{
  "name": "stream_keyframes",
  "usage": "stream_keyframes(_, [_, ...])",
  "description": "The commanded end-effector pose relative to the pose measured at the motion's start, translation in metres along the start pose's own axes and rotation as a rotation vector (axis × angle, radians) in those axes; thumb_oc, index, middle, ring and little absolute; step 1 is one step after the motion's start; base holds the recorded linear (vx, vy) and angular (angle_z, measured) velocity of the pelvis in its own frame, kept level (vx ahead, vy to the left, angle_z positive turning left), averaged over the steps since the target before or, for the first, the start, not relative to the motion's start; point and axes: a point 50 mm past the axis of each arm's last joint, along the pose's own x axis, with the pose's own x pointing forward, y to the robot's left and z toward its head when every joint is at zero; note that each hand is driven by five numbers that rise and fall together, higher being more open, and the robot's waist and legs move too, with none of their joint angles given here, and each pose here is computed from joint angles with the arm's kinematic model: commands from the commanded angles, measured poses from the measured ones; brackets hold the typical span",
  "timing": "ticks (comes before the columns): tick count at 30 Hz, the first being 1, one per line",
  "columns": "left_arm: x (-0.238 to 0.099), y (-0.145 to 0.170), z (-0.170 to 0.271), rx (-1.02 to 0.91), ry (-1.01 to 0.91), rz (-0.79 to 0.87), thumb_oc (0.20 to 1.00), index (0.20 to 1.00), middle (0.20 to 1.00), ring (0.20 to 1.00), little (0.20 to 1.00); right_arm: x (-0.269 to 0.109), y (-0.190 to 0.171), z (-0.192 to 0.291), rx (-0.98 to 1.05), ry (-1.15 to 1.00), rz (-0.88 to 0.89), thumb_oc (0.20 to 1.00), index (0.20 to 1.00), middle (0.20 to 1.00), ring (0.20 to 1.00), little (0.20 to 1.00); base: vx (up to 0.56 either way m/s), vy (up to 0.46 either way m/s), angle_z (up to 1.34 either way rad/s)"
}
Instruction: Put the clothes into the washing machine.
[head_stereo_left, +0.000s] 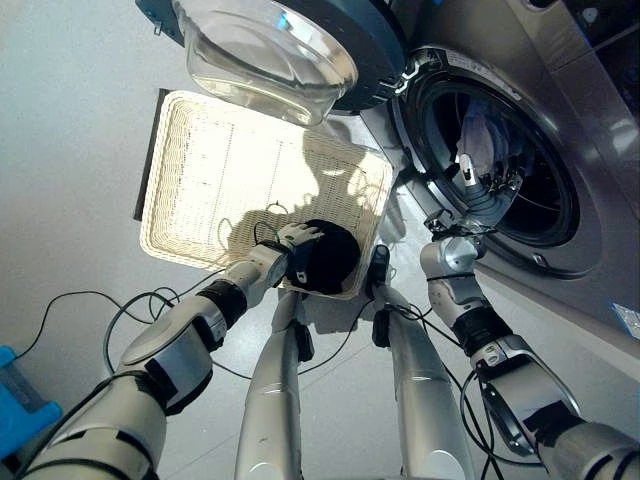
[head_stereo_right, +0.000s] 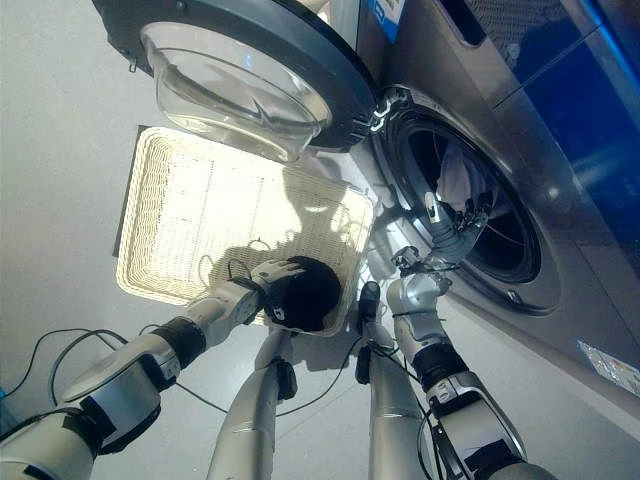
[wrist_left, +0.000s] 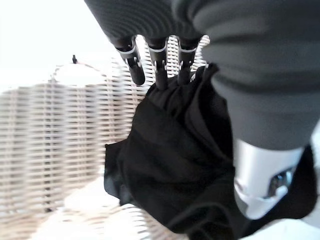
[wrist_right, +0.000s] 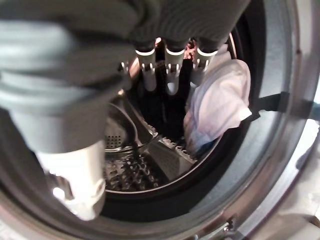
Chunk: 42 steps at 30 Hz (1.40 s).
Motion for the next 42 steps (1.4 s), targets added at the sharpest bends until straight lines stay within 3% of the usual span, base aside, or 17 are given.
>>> stream_keyframes(1, [0.0,-0.002,0.0,0.063,0.04,0.04,1.0,1.0,1.0,1.0,1.0,0.004,-0.004,0.015,0.102,-0.08,-0.024,1.0,1.0,1.0,1.0,1.0,0.0,0.0,0.0])
stream_keyframes(12, [0.003,0.013,-0.005,0.108,0.102,0.16,1.0,1.0,1.0,1.0,1.0,0.003,-0.001,0.016,0.151,-0.068,-0.006,1.0,1.0,1.0,1.0,1.0,0.0,-0.003,0.01])
stream_keyframes(34, [0.011,0.01,0.018,-0.11,0.086,0.044,1.0,1.0,1.0,1.0,1.0,0.005,0.015,0.027,0.256,-0.081,0.003,1.0,1.0,1.0,1.0,1.0,-0.01,-0.011,0.01])
stream_keyframes(35, [0.012,0.007,0.021,-0.127,0.083,0.005,0.721,0.721,0.721,0.721,0.721,0.007,0.013,0.027,0.258,-0.073,-0.001,1.0,1.0,1.0,1.0,1.0,-0.02,0.018,-0.03])
stream_keyframes(36, [0.012,0.009,0.02,-0.125,0.086,0.009,0.721,0.721,0.721,0.721,0.721,0.008,0.015,0.028,0.263,-0.076,0.001,1.0,1.0,1.0,1.0,1.0,-0.01,0.009,-0.03])
stream_keyframes(37, [0.012,0.009,0.021,-0.132,0.083,0.0,0.2,0.2,0.2,0.2,0.2,0.009,0.014,0.029,0.266,-0.076,-0.002,1.0,1.0,1.0,1.0,1.0,-0.02,-0.005,-0.04])
stream_keyframes(42, [0.013,0.004,0.019,-0.154,0.099,-0.02,0.2,0.2,0.2,0.2,0.2,0.013,0.012,0.029,0.295,-0.061,-0.014,1.0,1.0,1.0,1.0,1.0,-0.01,-0.003,-0.02])
